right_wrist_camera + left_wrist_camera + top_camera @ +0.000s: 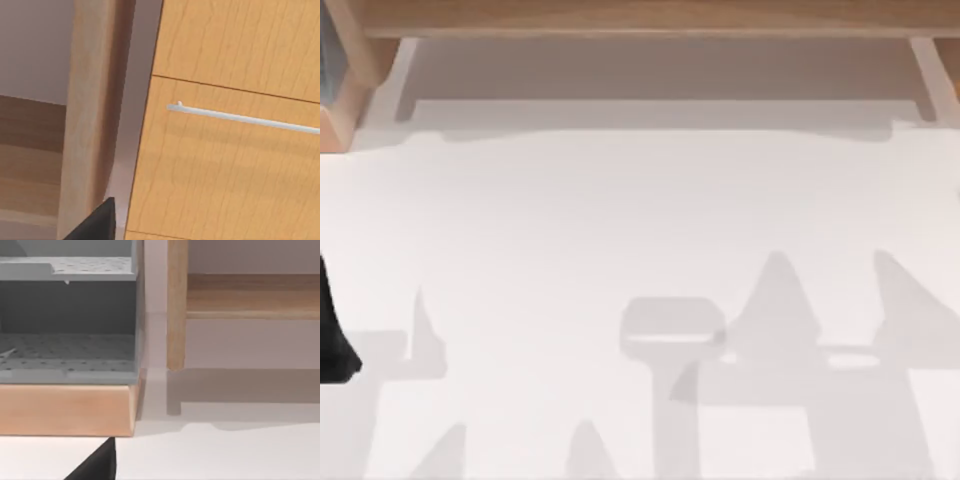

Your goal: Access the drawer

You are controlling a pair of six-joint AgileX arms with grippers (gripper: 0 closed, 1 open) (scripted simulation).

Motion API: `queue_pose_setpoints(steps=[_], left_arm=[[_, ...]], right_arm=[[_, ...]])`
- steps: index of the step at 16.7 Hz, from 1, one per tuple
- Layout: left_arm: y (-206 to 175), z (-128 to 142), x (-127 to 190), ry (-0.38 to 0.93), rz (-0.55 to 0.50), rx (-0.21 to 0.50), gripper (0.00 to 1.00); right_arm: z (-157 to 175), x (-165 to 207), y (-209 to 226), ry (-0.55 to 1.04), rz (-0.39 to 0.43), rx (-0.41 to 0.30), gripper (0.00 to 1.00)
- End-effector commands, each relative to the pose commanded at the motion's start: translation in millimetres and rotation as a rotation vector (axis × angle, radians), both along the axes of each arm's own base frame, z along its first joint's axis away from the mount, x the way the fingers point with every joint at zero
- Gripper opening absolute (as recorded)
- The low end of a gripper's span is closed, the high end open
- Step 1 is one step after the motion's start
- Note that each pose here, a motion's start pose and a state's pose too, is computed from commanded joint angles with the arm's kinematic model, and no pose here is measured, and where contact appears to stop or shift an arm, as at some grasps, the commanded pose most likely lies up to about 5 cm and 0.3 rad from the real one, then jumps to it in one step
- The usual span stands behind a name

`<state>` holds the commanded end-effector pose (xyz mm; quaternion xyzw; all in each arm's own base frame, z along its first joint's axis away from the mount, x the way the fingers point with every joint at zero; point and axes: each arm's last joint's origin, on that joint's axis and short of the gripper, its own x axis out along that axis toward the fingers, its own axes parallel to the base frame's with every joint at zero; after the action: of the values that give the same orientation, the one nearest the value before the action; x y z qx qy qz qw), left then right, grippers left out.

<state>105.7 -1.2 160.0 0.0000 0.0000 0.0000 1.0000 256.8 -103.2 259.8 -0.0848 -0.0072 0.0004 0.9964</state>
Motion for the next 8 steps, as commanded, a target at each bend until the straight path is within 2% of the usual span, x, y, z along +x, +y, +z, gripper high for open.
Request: queue_pose_setpoints(steps=[3, 8], left_arm=[[0, 0, 0, 0.000, 0.000, 0.000, 1.00], [0, 0, 0, 0.000, 0.000, 0.000, 1.00]], right_arm=[[-13, 32, -19, 0.000, -0.008, -0.223, 1.00], [-64, 90, -53, 0.015, -0.018, -0.708, 1.00]])
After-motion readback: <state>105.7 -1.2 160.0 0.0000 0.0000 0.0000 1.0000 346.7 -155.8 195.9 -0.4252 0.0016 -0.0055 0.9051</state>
